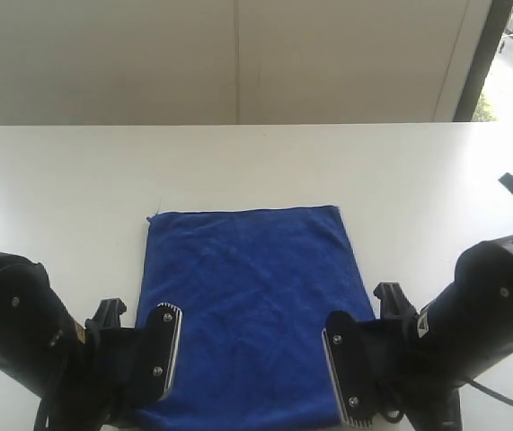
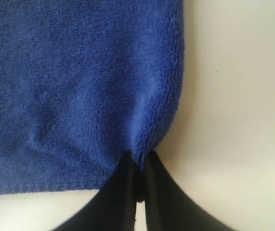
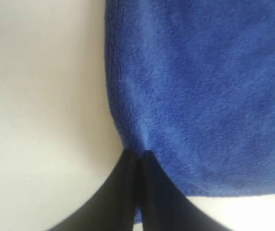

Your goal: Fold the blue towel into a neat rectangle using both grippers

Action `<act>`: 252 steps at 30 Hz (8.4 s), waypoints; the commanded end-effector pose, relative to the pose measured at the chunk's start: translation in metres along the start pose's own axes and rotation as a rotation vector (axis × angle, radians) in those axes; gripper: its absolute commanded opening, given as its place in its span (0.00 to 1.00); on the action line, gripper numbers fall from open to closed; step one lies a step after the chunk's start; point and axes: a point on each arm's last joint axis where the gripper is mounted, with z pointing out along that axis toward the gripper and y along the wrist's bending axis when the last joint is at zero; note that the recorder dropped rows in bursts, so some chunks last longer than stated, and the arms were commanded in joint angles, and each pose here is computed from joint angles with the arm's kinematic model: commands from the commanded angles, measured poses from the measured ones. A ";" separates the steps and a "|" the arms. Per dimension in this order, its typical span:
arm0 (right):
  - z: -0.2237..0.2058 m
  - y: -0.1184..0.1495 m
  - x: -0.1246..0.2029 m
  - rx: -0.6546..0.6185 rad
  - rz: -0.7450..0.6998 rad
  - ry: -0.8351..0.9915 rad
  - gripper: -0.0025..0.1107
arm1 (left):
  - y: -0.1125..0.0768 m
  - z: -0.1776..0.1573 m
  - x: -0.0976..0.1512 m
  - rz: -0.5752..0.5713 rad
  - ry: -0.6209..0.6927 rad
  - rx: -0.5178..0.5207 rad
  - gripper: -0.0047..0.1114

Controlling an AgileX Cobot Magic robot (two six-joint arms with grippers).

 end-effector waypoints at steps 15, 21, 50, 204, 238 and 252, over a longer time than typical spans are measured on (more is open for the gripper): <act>-0.037 -0.007 -0.006 0.156 0.018 -0.057 0.02 | -0.002 -0.035 -0.005 -0.003 -0.084 -0.117 0.04; -0.047 -0.021 -0.007 0.243 0.047 -0.035 0.02 | 0.003 -0.036 -0.007 -0.016 -0.106 -0.175 0.04; -0.025 -0.068 -0.022 0.381 0.106 -0.076 0.02 | 0.033 -0.044 0.011 -0.190 -0.148 -0.375 0.04; 0.054 -0.167 0.015 -0.121 0.758 0.080 0.02 | 0.158 0.026 0.001 -0.404 -0.194 -0.120 0.04; 0.020 -0.214 0.009 0.340 0.739 -0.117 0.02 | 0.133 0.013 0.017 -0.402 -0.078 -0.112 0.04; 0.056 -0.221 0.016 0.391 0.750 -0.117 0.02 | 0.146 -0.006 0.011 -0.409 -0.134 -0.257 0.04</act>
